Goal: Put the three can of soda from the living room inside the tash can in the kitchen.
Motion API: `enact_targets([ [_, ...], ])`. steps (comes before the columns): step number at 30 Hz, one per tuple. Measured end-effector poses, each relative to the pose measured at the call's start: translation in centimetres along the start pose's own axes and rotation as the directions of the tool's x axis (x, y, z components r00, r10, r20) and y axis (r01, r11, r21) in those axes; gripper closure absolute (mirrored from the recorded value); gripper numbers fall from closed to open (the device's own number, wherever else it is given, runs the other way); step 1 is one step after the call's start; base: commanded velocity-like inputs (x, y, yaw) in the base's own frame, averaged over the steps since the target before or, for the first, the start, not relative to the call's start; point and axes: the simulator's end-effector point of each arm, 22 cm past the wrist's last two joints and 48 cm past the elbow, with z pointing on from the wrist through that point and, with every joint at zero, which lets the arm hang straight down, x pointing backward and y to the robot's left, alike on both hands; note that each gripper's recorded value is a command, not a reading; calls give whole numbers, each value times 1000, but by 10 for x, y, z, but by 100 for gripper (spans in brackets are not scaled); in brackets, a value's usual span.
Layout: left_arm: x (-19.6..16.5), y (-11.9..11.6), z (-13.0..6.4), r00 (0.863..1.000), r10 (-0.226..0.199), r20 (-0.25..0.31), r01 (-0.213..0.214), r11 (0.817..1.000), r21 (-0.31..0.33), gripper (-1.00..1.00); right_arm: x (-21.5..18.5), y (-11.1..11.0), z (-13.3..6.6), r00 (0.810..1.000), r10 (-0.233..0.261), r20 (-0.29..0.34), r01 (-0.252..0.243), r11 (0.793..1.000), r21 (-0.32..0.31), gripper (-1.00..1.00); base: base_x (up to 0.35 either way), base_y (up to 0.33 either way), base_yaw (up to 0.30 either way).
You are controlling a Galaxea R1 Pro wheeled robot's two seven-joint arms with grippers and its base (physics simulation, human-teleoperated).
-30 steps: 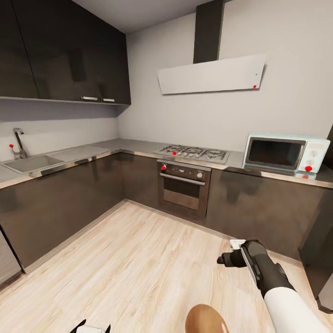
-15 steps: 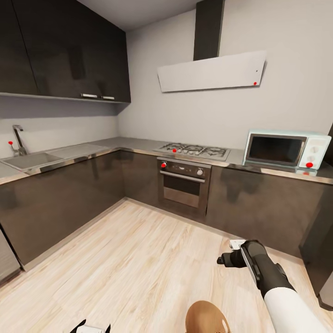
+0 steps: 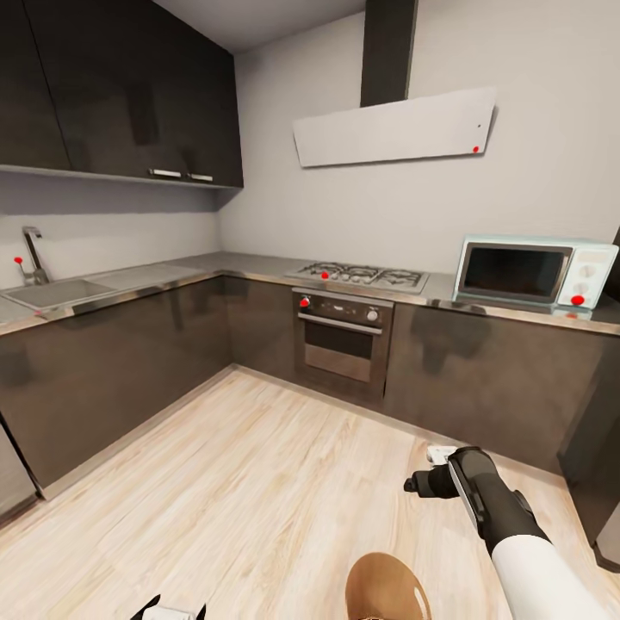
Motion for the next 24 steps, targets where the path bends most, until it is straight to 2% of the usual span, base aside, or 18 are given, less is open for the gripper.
enact_targets([
  [24, 47, -1, 17, 1000, -3, 2, 3, 1000, -1, -100, 33, -3, 40, 1000, 2, -3, -2, 1000, 1, -100, 0, 0, 0],
])
